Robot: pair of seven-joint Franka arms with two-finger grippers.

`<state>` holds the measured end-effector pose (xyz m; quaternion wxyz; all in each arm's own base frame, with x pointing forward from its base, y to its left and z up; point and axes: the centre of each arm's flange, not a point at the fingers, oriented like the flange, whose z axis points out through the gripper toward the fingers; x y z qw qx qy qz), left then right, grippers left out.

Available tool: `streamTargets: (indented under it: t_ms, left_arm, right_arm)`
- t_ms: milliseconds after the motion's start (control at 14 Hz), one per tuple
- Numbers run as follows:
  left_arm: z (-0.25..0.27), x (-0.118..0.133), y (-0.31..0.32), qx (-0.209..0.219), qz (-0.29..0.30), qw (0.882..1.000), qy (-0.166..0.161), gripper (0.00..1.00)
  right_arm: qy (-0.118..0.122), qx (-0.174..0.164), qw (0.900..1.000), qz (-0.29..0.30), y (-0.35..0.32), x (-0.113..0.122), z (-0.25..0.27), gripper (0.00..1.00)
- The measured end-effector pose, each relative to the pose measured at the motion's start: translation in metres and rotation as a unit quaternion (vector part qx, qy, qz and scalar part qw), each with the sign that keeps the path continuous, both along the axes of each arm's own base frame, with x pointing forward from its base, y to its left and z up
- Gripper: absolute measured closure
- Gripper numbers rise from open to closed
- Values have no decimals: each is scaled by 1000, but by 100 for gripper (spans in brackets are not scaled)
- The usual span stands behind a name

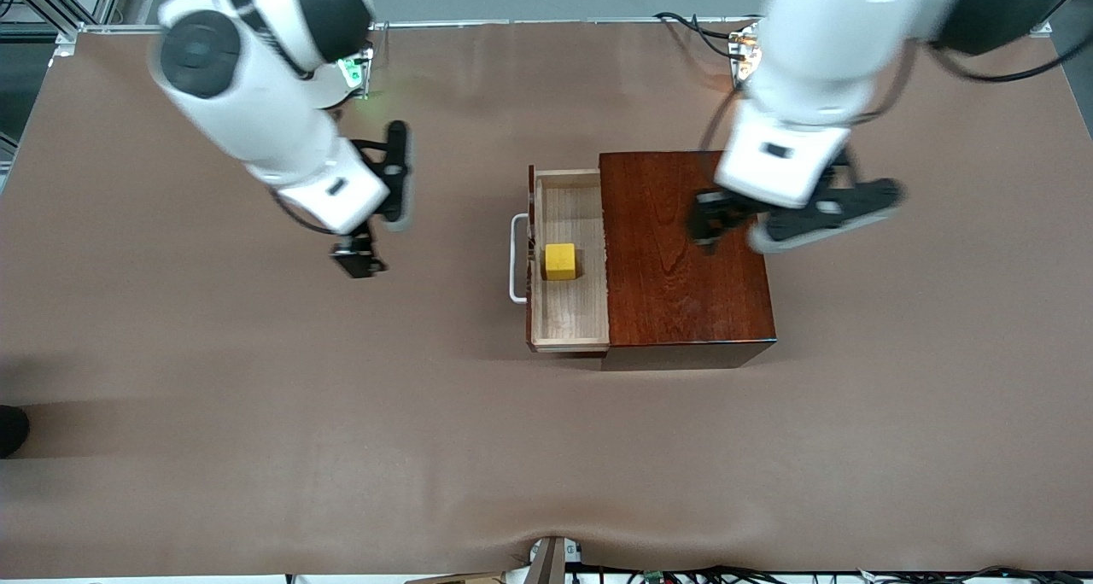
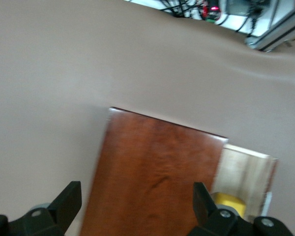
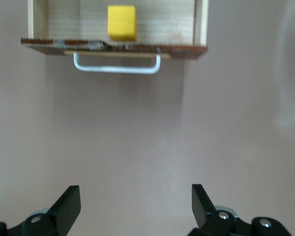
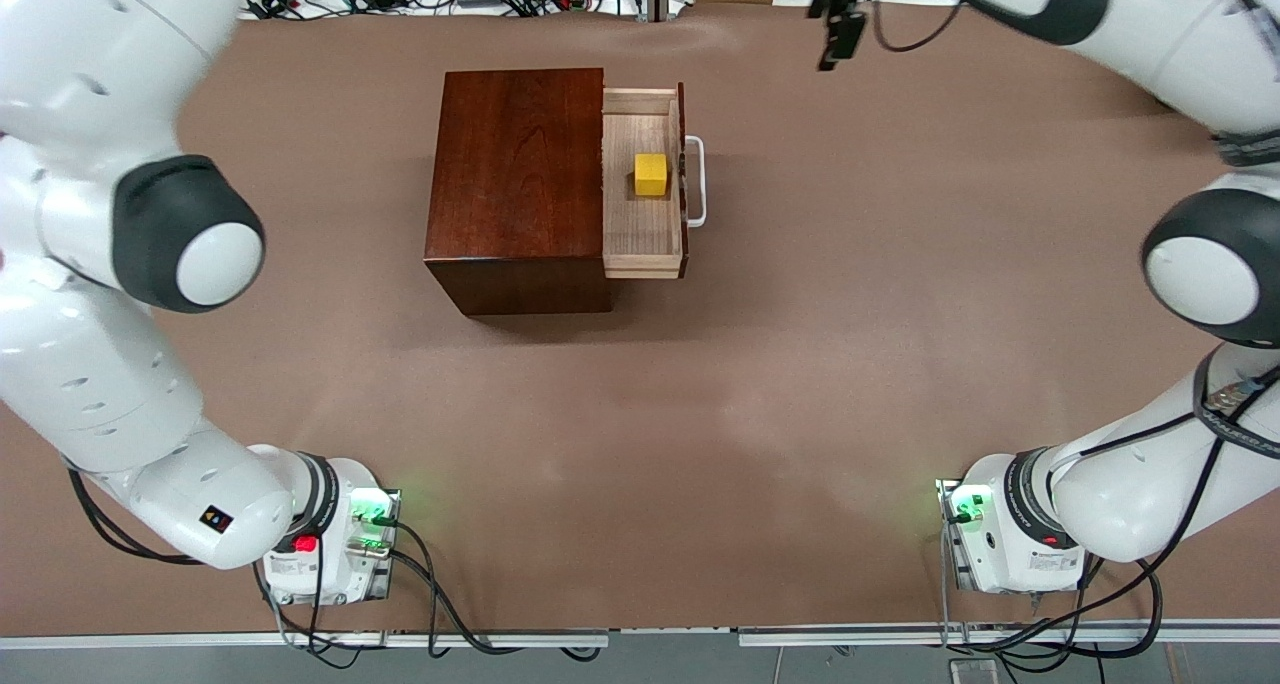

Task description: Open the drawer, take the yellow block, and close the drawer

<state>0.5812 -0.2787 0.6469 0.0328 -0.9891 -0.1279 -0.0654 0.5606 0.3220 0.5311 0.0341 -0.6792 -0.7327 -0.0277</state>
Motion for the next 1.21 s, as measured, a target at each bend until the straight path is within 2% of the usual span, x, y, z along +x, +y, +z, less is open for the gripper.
streamTargets:
  t_ms: [214,356,641,997,1211]
  left_arm:
    - [10,2,64,11,-29,999,25,0]
    - [12,-1,104,14,-40,998,38,0]
    - [5,-11,161,9,-41,997,64,0]
    - [1,-14,185,9,-48,996,74,0]
    - [3,-20,196,7,-51,996,76,0]
  right_arm:
    - [5,-5,999,35,59,-2,-28,0]
    - [15,-12,999,33,100,-8,-54,0]
    - [29,-28,999,15,178,-40,-102,0]
    - [23,-25,999,24,213,-43,-156,0]
    - [20,-23,999,26,219,-43,-168,0]
